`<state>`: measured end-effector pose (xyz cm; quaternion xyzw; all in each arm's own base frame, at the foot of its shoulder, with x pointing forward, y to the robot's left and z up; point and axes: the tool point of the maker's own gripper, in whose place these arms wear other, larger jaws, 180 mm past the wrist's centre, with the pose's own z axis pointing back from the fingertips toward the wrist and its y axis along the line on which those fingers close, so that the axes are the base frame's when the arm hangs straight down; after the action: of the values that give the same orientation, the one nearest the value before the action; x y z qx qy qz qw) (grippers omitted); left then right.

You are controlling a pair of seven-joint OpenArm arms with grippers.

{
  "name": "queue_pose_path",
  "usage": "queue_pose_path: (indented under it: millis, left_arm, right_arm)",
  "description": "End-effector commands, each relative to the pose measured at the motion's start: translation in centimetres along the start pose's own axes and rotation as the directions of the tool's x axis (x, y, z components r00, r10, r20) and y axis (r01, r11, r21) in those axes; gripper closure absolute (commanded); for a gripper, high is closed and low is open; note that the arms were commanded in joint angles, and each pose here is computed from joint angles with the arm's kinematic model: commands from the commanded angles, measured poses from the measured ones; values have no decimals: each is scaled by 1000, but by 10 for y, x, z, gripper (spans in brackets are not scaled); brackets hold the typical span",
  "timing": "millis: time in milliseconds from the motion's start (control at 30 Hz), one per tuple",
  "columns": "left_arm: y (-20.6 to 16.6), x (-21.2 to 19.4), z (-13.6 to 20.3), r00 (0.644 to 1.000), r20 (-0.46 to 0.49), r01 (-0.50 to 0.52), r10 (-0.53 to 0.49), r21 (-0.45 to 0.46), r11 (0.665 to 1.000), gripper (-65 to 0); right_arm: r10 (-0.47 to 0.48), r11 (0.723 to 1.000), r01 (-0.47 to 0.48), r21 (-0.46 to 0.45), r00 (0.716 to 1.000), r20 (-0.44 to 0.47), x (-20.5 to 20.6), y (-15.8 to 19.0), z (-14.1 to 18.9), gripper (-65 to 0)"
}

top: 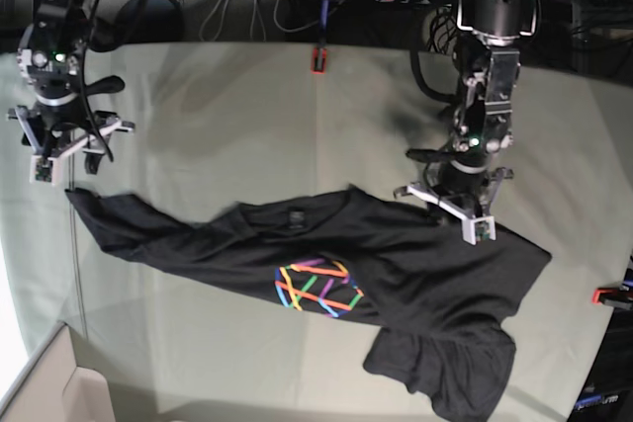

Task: Layout the t-shirt on the table in an organized manner, then fold the t-shirt properly
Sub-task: 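Lower the left gripper onto the shirt body and grasp it, then pull the shirt with the left gripper away from the right gripper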

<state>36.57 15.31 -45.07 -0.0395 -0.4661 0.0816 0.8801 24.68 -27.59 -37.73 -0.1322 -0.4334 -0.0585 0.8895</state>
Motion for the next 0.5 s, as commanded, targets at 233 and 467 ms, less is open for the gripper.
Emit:
queue_pose_path:
  millis: [233,467]
  left_arm:
    - [0,27,27,994,113,12,-10,-12,1000,-1]
    - [42,29,101,981,196,-12,-3,77,997,-1]
  right_arm:
    - [4,1000,-3,-7,999,47,14,-3,0,-336]
    - [1,1000,-1,-4,999,49,15,-1,0,-336]
